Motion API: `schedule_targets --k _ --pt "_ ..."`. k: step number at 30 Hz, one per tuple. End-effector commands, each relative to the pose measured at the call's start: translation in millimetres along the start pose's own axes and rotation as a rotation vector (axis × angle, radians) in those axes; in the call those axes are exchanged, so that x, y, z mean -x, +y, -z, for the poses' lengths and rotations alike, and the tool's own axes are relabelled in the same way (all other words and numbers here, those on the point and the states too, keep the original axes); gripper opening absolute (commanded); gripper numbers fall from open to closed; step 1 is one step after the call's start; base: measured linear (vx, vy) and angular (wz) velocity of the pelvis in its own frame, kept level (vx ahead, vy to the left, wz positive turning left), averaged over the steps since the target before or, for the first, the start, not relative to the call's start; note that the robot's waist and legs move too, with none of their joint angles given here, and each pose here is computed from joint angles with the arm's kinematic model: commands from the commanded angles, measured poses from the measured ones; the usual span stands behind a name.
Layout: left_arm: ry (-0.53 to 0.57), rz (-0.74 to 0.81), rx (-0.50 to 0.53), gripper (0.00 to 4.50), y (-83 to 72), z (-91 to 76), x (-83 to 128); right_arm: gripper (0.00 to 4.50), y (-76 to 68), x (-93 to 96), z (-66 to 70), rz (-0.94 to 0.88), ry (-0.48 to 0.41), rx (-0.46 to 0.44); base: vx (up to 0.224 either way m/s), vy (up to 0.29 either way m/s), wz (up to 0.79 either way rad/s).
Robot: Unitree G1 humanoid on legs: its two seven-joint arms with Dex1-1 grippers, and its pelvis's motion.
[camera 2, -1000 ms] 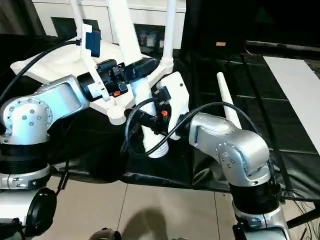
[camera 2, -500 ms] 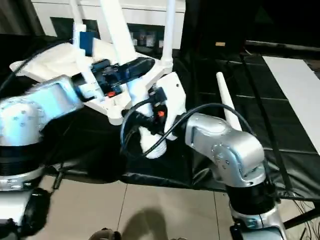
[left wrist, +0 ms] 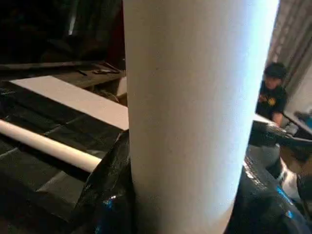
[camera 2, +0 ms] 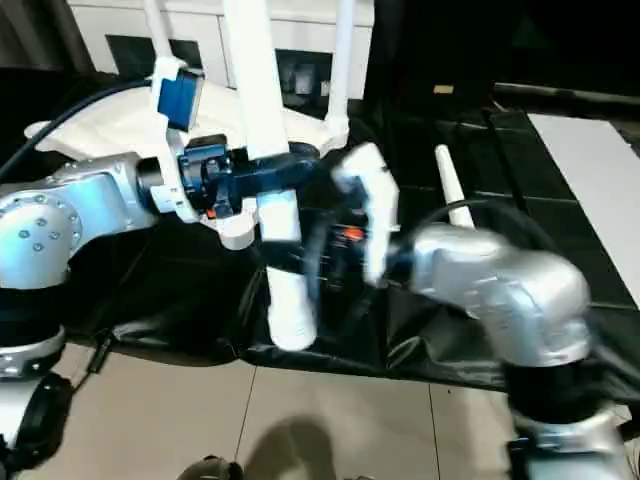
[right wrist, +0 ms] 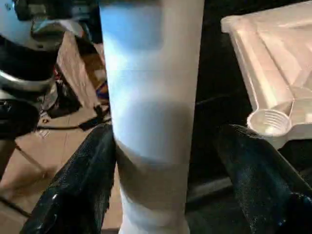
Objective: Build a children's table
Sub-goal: Pick table leg
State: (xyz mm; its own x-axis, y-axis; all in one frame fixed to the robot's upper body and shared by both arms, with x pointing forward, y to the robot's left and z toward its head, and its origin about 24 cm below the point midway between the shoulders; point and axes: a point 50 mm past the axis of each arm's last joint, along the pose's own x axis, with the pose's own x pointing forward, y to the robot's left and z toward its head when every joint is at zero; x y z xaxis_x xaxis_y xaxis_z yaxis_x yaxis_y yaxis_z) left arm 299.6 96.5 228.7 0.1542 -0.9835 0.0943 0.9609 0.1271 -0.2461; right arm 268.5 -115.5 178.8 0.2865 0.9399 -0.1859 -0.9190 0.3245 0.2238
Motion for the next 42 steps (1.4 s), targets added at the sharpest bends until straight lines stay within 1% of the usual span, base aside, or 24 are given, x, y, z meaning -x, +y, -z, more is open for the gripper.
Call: schedule_targets --k 1,3,13,26,35,36,39,42 --pt "0.002 0.037 -0.04 1.81 -4.0 -8.7 -2 3.39 -1.2 1.1 -0.1 0.014 0.022 0.014 0.0 0.0 0.0" --pt "0.009 0.055 -0.046 1.81 -5.5 -9.2 -1 3.39 -0.7 -0.8 5.1 0.0 0.045 0.008 0.0 0.0 0.0" --pt "0.017 0.1 -0.06 1.81 -7.0 -8.7 -1 3.39 2.8 -5.8 13.0 -0.034 0.081 0.021 0.0 0.0 0.0" --pt "0.013 0.128 -0.063 1.81 -6.8 -9.0 -2 3.39 7.5 -13.4 22.1 -0.068 0.091 0.001 0.0 0.0 0.0" --pt "0.012 0.142 -0.063 1.81 -7.7 -8.4 -4 3.39 9.5 -17.2 24.3 -0.081 0.089 0.001 0.0 0.0 0.0" --pt "0.014 0.144 -0.063 1.81 -7.8 -8.2 -4 3.11 9.6 -17.7 24.2 -0.082 0.086 0.0 0.0 0.0 0.0" --pt "0.017 0.148 -0.062 1.81 -7.9 -7.7 -4 2.99 9.3 -18.6 23.5 -0.082 0.073 -0.002 0.0 0.0 0.0" --pt "0.018 0.149 -0.061 1.81 -7.9 -7.6 -4 2.57 9.2 -18.6 23.2 -0.083 0.069 -0.003 0.0 0.0 0.0"
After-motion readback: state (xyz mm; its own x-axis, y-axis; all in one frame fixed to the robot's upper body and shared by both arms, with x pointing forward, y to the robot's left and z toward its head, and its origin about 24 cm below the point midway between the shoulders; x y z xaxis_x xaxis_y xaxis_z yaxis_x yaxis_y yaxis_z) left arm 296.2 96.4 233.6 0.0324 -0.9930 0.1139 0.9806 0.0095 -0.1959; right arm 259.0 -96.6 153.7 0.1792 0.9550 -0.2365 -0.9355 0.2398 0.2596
